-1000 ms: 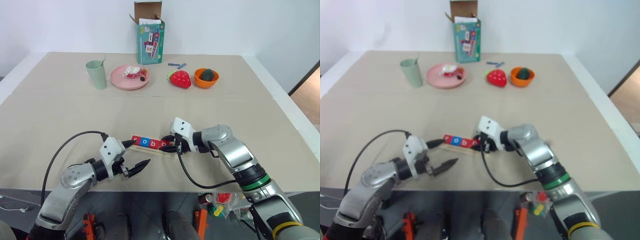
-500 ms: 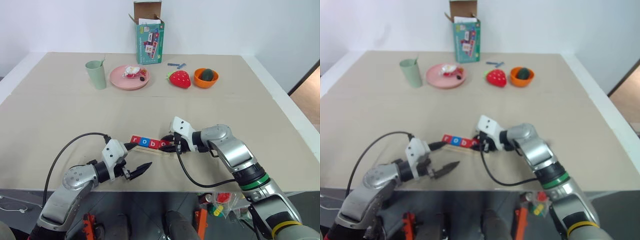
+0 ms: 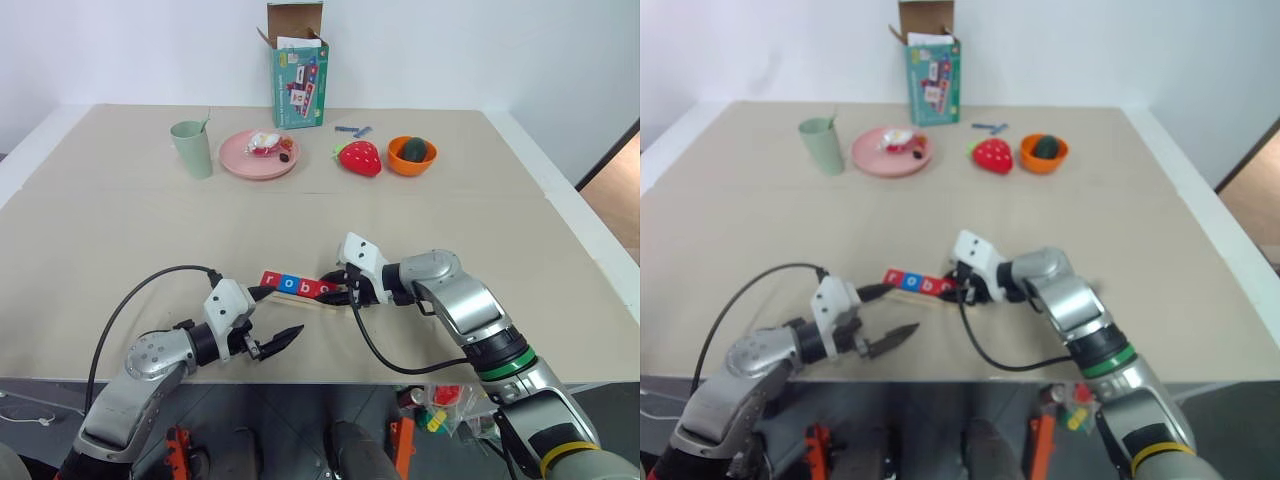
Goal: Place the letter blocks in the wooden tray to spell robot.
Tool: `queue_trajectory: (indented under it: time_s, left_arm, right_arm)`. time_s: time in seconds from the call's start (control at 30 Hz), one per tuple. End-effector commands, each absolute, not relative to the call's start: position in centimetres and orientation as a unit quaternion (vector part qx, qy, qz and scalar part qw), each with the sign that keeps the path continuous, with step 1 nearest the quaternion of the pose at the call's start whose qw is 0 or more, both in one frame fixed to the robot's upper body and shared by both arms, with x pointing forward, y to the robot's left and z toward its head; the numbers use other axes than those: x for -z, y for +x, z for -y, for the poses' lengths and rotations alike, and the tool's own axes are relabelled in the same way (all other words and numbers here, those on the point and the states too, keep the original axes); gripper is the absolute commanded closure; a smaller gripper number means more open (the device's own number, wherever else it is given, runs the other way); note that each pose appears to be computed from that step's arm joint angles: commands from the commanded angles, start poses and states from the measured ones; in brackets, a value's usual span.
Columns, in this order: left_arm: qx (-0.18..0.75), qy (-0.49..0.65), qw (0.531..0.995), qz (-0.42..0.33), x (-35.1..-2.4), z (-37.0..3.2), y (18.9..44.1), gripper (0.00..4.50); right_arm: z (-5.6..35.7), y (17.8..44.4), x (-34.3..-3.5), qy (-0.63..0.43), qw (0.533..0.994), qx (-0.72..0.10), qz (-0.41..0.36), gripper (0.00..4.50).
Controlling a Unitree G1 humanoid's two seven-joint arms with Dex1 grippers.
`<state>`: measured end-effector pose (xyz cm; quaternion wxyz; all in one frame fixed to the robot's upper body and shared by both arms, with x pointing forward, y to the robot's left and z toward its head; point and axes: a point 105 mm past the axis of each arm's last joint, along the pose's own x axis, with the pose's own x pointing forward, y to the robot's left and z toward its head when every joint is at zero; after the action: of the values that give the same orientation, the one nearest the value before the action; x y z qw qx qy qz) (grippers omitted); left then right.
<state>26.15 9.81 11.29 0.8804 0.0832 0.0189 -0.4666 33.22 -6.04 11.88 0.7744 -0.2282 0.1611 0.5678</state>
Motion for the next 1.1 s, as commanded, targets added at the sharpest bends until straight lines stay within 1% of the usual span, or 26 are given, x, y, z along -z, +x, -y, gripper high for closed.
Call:
queue_trajectory:
  time_s: [0.03, 0.1, 0.13, 0.3, 0.33, 0.4, 0.5, 0.57, 0.6, 0.63, 0.7, 0.73, 0.8, 0.87, 0.97, 1.1]
  left_arm:
    - [0.469, 0.091, 0.879, -0.003, -12.0, -9.8, 26.1, 0.00]
    - [0.469, 0.091, 0.879, -0.004, -12.0, -9.8, 26.1, 0.00]
    - [0.469, 0.091, 0.879, -0.004, -12.0, -9.8, 26.0, 0.00]
    - [0.469, 0.091, 0.879, -0.006, -11.9, -9.8, 26.0, 0.00]
    - [0.469, 0.092, 0.879, -0.006, -11.9, -9.8, 25.9, 0.00]
    - [0.469, 0.093, 0.878, -0.006, -11.9, -9.8, 25.9, 0.00]
    - [0.472, 0.095, 0.877, -0.002, -12.1, -9.7, 25.8, 0.00]
    - [0.478, 0.100, 0.873, 0.002, -12.3, -9.6, 25.8, 0.00]
    - [0.484, 0.103, 0.869, 0.003, -12.4, -9.5, 25.7, 0.00]
    - [0.487, 0.104, 0.867, 0.005, -12.5, -9.5, 25.7, 0.00]
    - [0.490, 0.104, 0.865, 0.007, -12.6, -9.4, 25.7, 0.00]
    - [0.491, 0.103, 0.865, 0.008, -12.6, -9.3, 25.8, 0.00]
    - [0.493, 0.101, 0.864, 0.010, -12.5, -9.1, 25.8, 0.00]
    - [0.497, 0.100, 0.862, 0.012, -12.5, -8.9, 25.8, 0.00]
    - [0.499, 0.099, 0.861, 0.012, -12.4, -8.7, 25.8, 0.00]
    - [0.496, 0.100, 0.862, 0.009, -12.2, -9.0, 25.7, 0.00]
  right_arm:
    - [5.8, 33.3, -12.0, -0.233, 0.773, -0.569, -0.156, 3.29]
    - [5.9, 33.3, -12.0, -0.232, 0.772, -0.570, -0.158, 3.29]
    - [5.9, 33.3, -12.0, -0.231, 0.772, -0.571, -0.159, 2.24]
    - [5.8, 32.9, -12.3, -0.230, 0.770, -0.575, -0.152, 0.53]
    - [5.8, 32.8, -12.5, -0.230, 0.770, -0.576, -0.149, 0.13]
    - [5.7, 32.7, -13.5, -0.223, 0.776, -0.576, -0.130, 0.06]
    - [6.6, 32.8, -16.3, -0.198, 0.792, -0.568, -0.105, 0.06]
    - [8.1, 33.0, -17.8, -0.184, 0.799, -0.563, -0.103, 0.06]
    - [10.2, 33.2, -18.2, -0.195, 0.795, -0.564, -0.111, 0.06]
    - [12.5, 33.4, -18.2, -0.211, 0.789, -0.563, -0.128, 0.06]
    - [17.3, 33.6, -16.9, -0.308, 0.754, -0.555, -0.167, 0.06]
    - [18.8, 33.9, -16.5, -0.330, 0.749, -0.545, -0.184, 0.06]
    - [20.9, 34.7, -16.0, -0.338, 0.754, -0.527, -0.201, 0.06]
    - [22.9, 35.1, -15.3, -0.356, 0.747, -0.515, -0.222, 0.06]
    - [24.9, 35.4, -14.4, -0.378, 0.735, -0.505, -0.248, 0.06]
    - [24.9, 35.8, -14.0, -0.370, 0.733, -0.514, -0.248, 0.06]
